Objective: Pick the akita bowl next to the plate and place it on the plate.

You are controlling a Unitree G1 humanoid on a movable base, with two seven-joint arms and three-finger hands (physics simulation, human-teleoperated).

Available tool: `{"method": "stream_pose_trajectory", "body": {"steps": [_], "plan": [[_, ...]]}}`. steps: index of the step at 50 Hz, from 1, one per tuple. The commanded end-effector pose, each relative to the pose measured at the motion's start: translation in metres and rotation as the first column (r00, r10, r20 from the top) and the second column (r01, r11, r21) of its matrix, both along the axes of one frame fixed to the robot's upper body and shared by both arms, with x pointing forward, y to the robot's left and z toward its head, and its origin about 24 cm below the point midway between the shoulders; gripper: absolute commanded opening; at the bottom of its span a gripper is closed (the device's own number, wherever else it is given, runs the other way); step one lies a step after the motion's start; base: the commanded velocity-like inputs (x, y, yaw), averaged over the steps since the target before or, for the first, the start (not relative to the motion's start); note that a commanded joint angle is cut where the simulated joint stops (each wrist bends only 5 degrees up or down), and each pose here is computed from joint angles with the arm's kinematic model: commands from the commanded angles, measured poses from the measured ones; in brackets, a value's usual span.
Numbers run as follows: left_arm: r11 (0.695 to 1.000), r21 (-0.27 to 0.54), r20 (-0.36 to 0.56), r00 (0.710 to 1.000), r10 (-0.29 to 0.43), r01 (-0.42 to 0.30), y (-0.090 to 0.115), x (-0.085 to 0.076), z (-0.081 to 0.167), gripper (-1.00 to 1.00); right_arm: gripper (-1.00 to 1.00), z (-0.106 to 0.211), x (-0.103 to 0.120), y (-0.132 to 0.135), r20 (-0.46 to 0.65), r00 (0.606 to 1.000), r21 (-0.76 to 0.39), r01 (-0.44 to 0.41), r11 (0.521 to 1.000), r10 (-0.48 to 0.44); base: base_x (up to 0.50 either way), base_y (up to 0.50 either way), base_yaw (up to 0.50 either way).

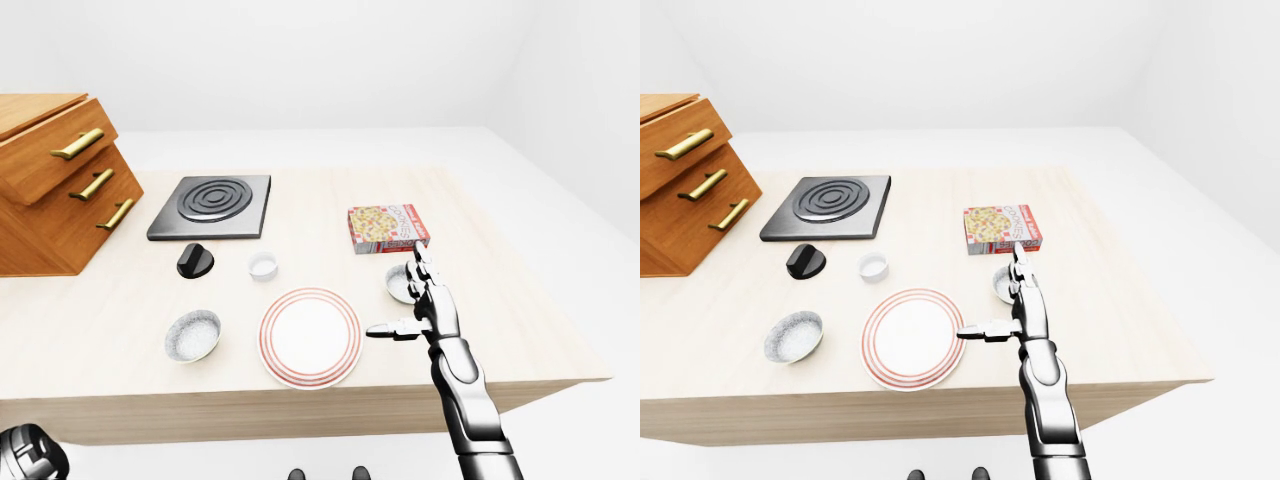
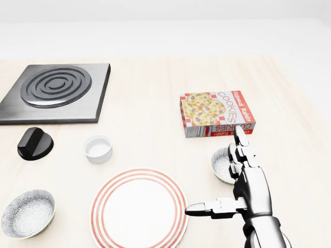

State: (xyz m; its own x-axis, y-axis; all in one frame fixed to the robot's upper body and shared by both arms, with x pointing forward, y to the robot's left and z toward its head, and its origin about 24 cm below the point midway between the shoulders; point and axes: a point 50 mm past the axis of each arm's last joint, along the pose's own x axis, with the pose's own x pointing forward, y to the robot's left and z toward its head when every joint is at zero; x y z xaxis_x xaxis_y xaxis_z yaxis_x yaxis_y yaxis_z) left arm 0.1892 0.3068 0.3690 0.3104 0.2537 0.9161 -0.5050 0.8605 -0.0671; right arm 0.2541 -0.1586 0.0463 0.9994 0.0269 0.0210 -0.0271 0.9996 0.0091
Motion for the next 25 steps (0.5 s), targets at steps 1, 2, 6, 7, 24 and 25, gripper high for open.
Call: {"method": "stream_pose_trajectory", "body": {"steps": [1,2,6,7,24,25], "plan": [[0.657,-0.343,-0.504,0.722,0.474,-0.671,0.164,-0.040,-0.107,1.00,1.00,-0.001,0.000,-0.001,0.007,1.000,-0.032,0.004,0.999,-0.004,0.00,0.00,0.00],[0.621,-0.356,-0.547,0.695,0.467,-0.698,0.172,-0.041,-0.117,1.00,1.00,-0.003,0.000,-0.001,0.008,1.000,-0.034,0.005,0.999,-0.004,0.00,0.00,0.00],[0.611,-0.362,-0.558,0.688,0.463,-0.704,0.174,-0.042,-0.120,1.00,1.00,-0.003,0.000,-0.001,0.010,1.000,-0.037,0.005,0.999,-0.004,0.00,0.00,0.00],[0.609,-0.362,-0.560,0.687,0.463,-0.706,0.174,-0.042,-0.120,1.00,1.00,-0.003,0.000,-0.001,0.010,1.000,-0.037,0.004,0.999,-0.004,0.00,0.00,0.00],[0.606,-0.370,-0.567,0.688,0.454,-0.704,0.175,-0.042,-0.121,1.00,1.00,-0.002,0.000,-0.001,0.009,1.000,-0.040,0.005,0.999,-0.004,0.00,0.00,0.00],[0.607,-0.368,-0.566,0.688,0.455,-0.704,0.175,-0.042,-0.121,1.00,1.00,-0.001,0.000,0.000,0.011,1.000,-0.041,0.005,0.999,-0.004,0.00,0.00,0.00]]}}
